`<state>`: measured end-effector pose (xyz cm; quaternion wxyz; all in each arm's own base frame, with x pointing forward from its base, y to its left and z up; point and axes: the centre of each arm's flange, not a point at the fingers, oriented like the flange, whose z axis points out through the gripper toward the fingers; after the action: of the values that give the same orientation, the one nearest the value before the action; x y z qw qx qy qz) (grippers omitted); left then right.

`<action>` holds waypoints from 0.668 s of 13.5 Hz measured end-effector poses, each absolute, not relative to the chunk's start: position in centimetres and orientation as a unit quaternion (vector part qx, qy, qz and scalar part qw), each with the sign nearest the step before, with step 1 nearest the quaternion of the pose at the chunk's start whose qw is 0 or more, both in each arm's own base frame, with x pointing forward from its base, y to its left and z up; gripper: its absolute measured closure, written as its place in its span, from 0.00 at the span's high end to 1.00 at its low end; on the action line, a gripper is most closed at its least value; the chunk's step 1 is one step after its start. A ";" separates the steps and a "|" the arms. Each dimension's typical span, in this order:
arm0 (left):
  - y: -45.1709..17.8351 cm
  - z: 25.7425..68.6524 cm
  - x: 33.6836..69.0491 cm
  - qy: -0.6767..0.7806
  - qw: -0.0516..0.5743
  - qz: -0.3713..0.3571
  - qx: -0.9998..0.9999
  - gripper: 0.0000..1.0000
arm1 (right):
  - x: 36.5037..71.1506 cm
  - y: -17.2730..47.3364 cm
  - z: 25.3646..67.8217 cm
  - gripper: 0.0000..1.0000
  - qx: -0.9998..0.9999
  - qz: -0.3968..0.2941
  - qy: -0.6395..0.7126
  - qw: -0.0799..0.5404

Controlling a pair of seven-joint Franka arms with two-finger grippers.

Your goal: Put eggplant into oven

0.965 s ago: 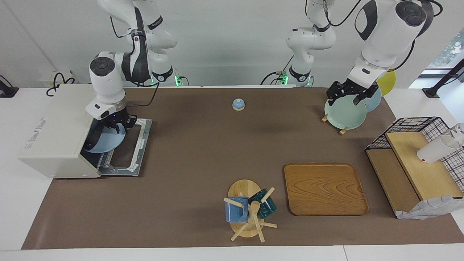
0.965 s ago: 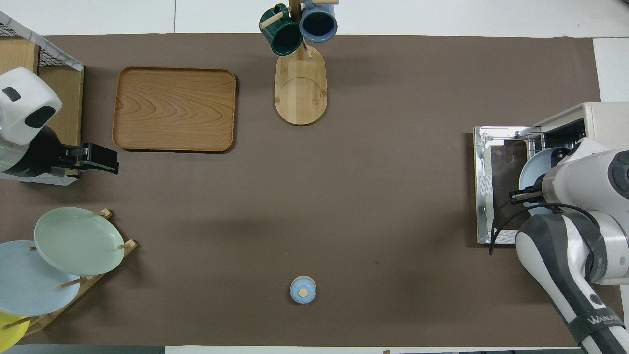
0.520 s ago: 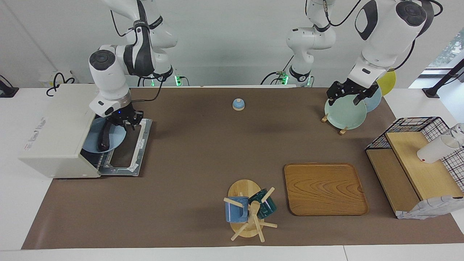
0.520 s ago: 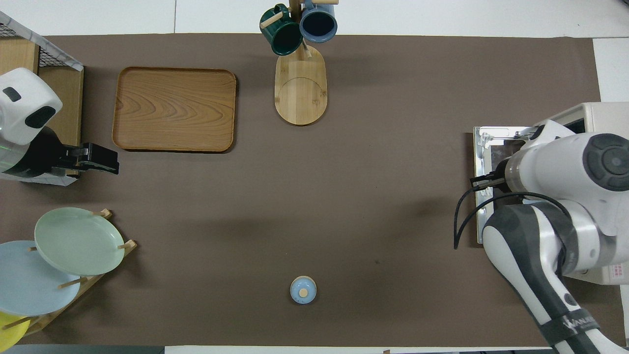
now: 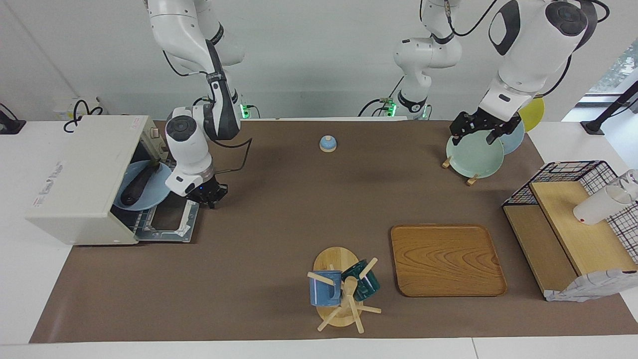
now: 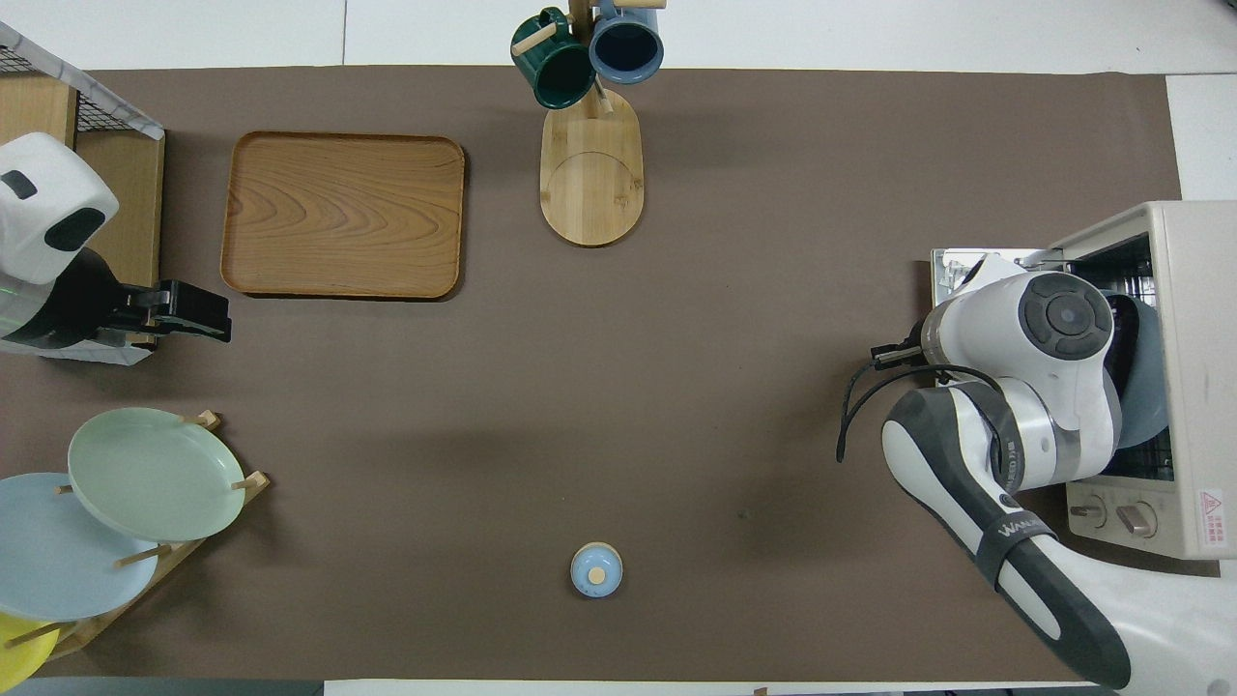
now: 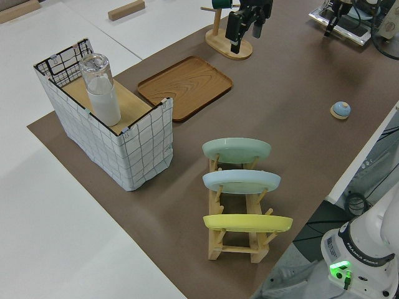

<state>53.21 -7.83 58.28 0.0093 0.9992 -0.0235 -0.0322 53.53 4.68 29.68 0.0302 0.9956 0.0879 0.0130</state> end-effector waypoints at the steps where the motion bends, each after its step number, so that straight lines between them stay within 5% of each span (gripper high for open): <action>1: -7.8 58.3 53.2 -0.024 0.009 -0.032 0.999 1.00 | 53.6 4.7 29.8 0.01 0.996 0.014 0.089 0.031; 9: -7.8 58.3 53.2 -0.024 0.009 -0.032 0.999 1.00 | 53.5 3.3 29.9 0.01 0.993 0.006 0.110 0.051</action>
<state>53.21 -7.83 58.28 0.0093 0.9992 -0.0235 -0.0322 53.47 3.35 29.92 0.0515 0.9926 0.1101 0.0062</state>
